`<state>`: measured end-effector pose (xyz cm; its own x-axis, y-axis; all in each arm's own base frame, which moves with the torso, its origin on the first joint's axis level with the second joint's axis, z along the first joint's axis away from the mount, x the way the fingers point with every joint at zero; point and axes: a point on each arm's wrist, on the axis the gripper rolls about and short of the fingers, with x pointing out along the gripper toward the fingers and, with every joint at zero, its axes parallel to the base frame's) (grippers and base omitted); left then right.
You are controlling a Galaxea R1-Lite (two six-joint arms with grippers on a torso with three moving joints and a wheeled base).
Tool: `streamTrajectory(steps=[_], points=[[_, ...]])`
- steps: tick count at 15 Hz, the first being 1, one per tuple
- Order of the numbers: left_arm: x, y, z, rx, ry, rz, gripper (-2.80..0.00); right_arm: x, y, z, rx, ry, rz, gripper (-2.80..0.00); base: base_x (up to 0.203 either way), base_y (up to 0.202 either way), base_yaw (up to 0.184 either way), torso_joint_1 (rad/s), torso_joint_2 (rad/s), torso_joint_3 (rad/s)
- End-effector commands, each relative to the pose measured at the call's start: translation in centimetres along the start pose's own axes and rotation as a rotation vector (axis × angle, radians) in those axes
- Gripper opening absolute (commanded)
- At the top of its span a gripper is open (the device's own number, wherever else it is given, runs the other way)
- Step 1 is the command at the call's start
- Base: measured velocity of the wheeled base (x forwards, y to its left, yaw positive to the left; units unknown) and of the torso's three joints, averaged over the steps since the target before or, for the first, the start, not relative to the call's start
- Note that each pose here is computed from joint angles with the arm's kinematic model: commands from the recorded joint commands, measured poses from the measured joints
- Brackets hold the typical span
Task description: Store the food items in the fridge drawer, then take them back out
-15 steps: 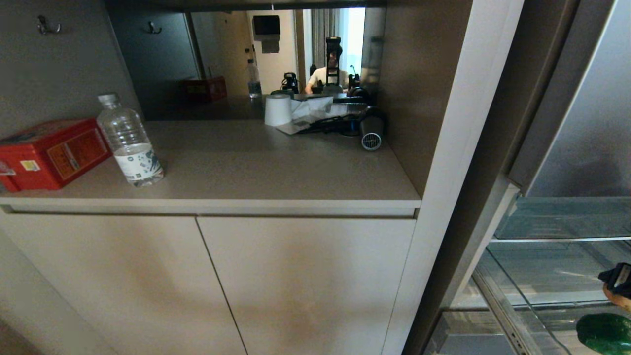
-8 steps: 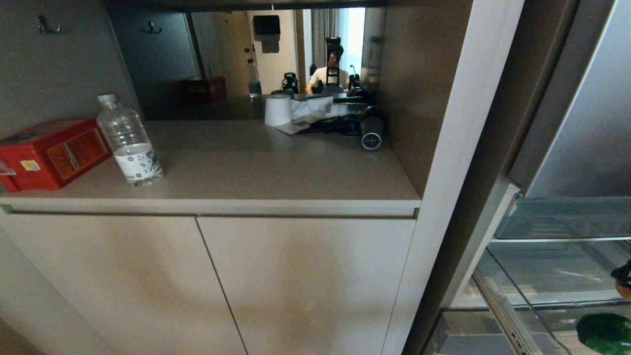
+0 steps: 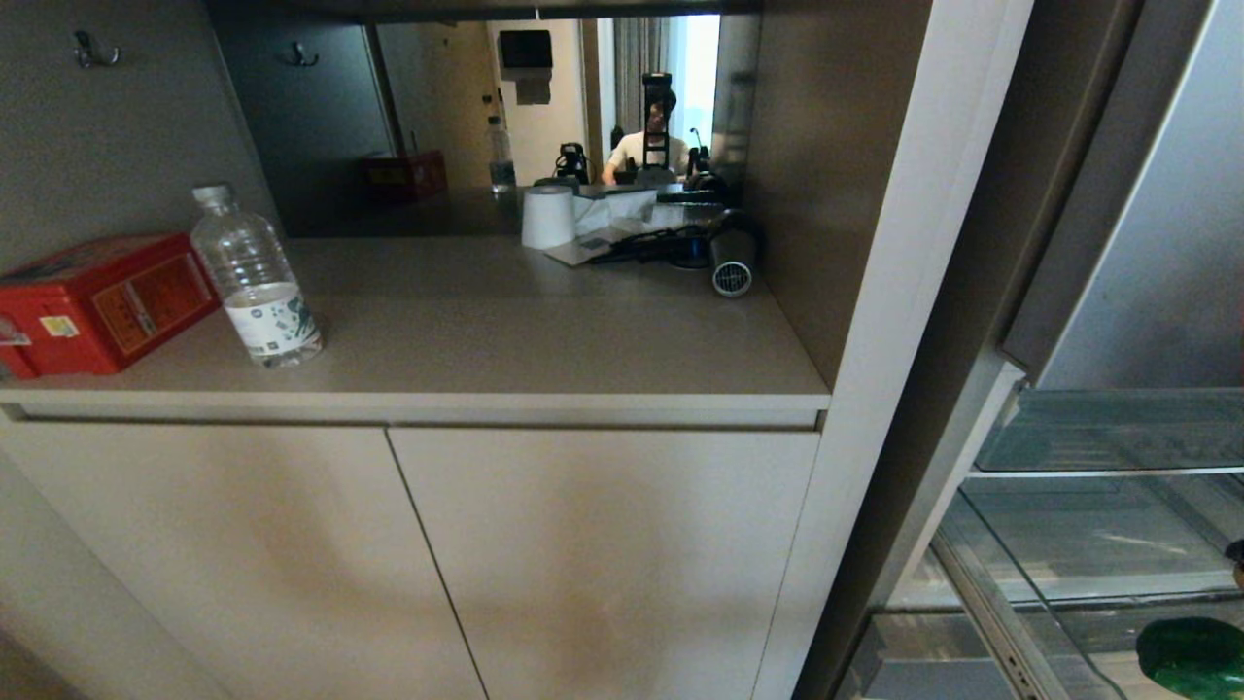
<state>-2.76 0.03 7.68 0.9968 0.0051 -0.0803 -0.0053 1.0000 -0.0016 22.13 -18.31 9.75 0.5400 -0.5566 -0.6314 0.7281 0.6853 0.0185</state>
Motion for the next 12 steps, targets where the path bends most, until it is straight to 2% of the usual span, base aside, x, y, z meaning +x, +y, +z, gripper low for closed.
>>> streamTrajectory(steps=[1, 2, 12], points=[[0.00, 0.00, 0.01, 0.001, -0.001, 0.001, -2.80, 0.11, -0.13, 0.01, 0.004, 0.000, -0.004, -2.80, 0.000, 0.000, 0.000, 0.000, 0.00, 0.000], [0.00, 0.00, 0.00, -0.001, 0.000, 0.001, -2.80, 0.12, -0.30, 0.02, 0.009, 0.000, -0.009, 0.00, 0.000, 0.000, 0.000, 0.000, 0.00, 0.000], [0.00, 0.00, 0.01, -0.001, -0.001, 0.001, -2.80, -0.26, -1.11, 0.34, 0.024, -0.017, -0.016, 0.00, 0.000, 0.000, 0.000, 0.000, 0.00, 0.000]])
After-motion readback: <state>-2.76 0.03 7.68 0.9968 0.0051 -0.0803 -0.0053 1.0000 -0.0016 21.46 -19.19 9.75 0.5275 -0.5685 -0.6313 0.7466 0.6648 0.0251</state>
